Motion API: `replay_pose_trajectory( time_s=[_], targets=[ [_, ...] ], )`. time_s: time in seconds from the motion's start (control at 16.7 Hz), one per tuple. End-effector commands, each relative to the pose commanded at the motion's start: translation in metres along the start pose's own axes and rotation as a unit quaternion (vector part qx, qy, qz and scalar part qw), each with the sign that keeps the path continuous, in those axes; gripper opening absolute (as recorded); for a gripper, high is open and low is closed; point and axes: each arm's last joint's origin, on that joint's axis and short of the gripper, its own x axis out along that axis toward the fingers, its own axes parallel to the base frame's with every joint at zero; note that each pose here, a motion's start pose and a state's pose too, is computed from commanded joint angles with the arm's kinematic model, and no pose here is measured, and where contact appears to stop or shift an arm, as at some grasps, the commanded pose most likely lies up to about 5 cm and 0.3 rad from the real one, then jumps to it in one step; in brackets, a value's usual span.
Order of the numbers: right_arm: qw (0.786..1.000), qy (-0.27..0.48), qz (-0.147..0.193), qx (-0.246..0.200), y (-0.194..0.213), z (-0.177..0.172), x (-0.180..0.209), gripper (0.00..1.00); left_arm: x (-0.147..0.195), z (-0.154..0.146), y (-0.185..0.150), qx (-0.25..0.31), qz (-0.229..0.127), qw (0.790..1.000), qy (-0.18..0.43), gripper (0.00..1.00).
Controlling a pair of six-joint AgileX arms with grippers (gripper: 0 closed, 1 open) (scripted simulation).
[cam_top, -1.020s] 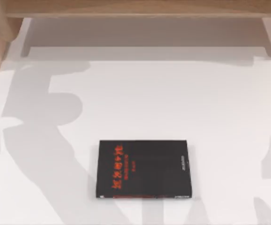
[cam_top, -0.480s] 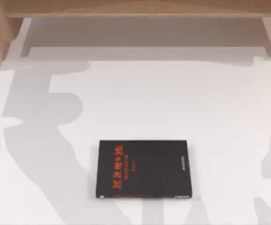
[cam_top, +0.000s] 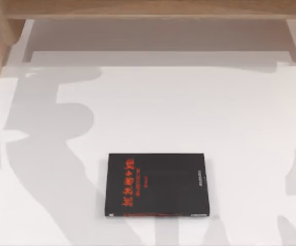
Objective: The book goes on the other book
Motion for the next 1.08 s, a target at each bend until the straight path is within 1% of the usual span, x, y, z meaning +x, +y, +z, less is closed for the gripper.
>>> replay_pose_trajectory(
  time_s=[0.42, 0.48, 0.6, 0.72, 0.84, 0.96, 1.08],
  targets=[
    [1.000, 0.000, 0.000, 0.000, 0.000, 0.000, 0.000, 1.00, -0.004, 0.007, -0.003, 0.006, 0.002, 1.000, -0.002, 0.00],
    [1.000, 0.000, 0.000, 0.000, 0.000, 0.000, 0.000, 1.00, -0.007, 0.013, -0.007, 0.018, 0.009, 1.000, -0.008, 0.00],
    [1.000, 0.000, 0.000, 0.000, 0.000, 0.000, 0.000, 1.00, -0.015, 0.040, -0.021, 0.061, 0.032, 0.997, -0.033, 0.00],
    [1.000, 0.000, 0.000, 0.000, 0.000, 0.000, 0.000, 1.00, -0.028, 0.081, -0.050, 0.116, 0.063, 0.988, -0.075, 0.00],
    [1.000, 0.000, 0.000, 0.000, 0.000, 0.000, 0.000, 1.00, -0.047, 0.125, -0.090, 0.167, 0.097, 0.973, -0.124, 0.00],
    [1.000, 0.000, 0.000, 0.000, 0.000, 0.000, 0.000, 1.00, -0.073, 0.163, -0.137, 0.202, 0.127, 0.957, -0.163, 0.00],
    [1.000, 0.000, 0.000, 0.000, 0.000, 0.000, 0.000, 1.00, -0.103, 0.187, -0.183, 0.220, 0.150, 0.947, -0.180, 0.00]
  ],
)
